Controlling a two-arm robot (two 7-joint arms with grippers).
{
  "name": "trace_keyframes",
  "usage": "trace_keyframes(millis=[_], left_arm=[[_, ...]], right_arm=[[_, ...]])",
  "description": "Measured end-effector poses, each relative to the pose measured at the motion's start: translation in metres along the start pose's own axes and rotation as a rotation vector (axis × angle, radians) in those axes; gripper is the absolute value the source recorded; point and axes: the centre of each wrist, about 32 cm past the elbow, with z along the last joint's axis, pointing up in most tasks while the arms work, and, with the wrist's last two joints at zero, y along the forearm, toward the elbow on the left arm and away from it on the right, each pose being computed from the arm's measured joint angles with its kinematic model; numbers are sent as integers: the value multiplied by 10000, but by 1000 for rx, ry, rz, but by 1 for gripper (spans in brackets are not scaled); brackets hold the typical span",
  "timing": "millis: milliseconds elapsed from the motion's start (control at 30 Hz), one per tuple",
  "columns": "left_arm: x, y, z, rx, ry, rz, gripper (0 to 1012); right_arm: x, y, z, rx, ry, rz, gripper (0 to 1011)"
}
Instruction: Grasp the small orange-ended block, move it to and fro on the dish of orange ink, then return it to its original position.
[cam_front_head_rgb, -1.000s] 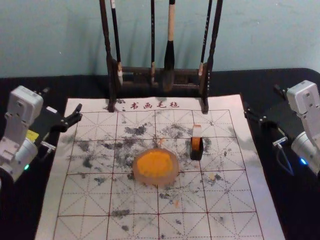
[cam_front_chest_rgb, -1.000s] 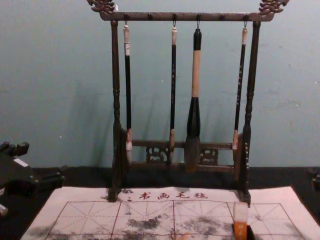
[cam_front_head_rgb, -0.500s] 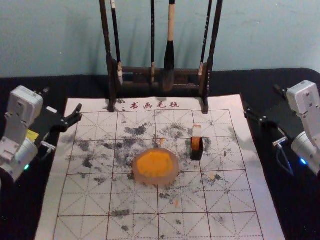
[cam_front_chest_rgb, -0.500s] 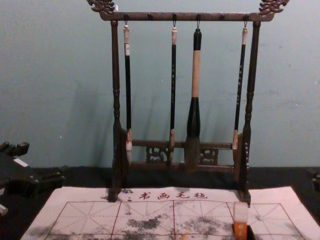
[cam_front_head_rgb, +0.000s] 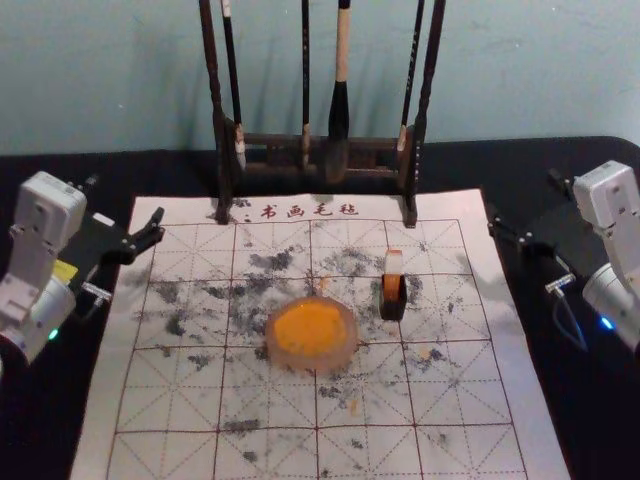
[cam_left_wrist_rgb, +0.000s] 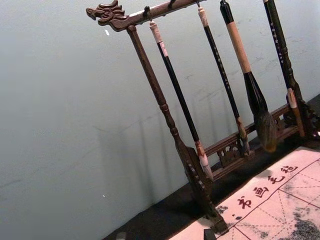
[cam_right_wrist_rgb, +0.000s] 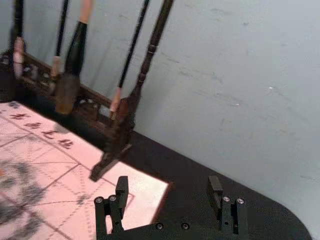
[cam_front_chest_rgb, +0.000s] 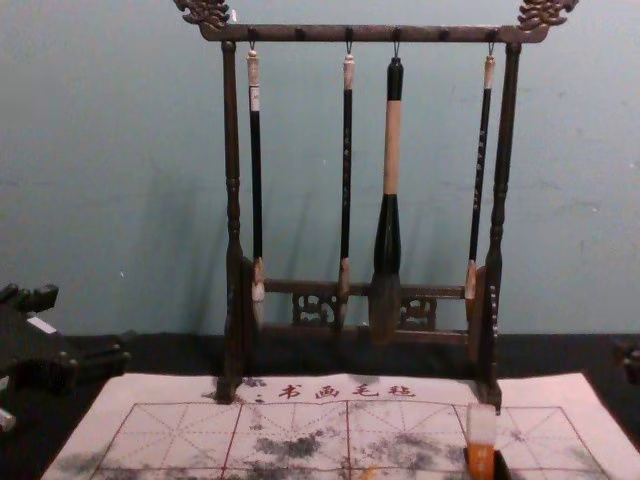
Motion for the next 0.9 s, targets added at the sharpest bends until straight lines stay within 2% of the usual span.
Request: trace_keyframes(millis=[100, 200, 233, 367, 500, 533, 633, 700, 733, 767, 833, 867, 900], left_arm=[[0, 0, 0, 0, 0, 0, 1001], [0, 0, 0, 0, 0, 0, 1001], [0, 0, 0, 0, 0, 0, 1001], [0, 0, 0, 0, 0, 0, 1001], [0, 0, 0, 0, 0, 0, 1001], [0, 0, 0, 0, 0, 0, 1001], [0, 0, 0, 0, 0, 0, 1001], [0, 0, 0, 0, 0, 0, 1001], [0, 0, 0, 0, 0, 0, 1001], [0, 0, 0, 0, 0, 0, 1001], [0, 0, 0, 0, 0, 0, 1001], [0, 0, 0, 0, 0, 0, 1001], [0, 0, 0, 0, 0, 0, 1001]], right_arm=[[15, -16, 11, 9, 14, 41, 1002], [50, -52, 57, 29, 47, 125, 1002], [50, -52, 57, 29, 47, 125, 1002], [69, -75, 133, 54, 92, 221, 1002], [89, -41, 194, 51, 138, 315, 1002], [96, -13, 218, 41, 157, 353, 1003], [104, 46, 251, 15, 186, 401, 1002], [115, 102, 279, -13, 212, 439, 1002], [132, 158, 297, -40, 242, 471, 1002], [132, 158, 297, -40, 242, 471, 1002], [179, 283, 319, -98, 306, 525, 1002], [179, 283, 319, -98, 306, 525, 1003], [200, 344, 326, -120, 334, 551, 1002]])
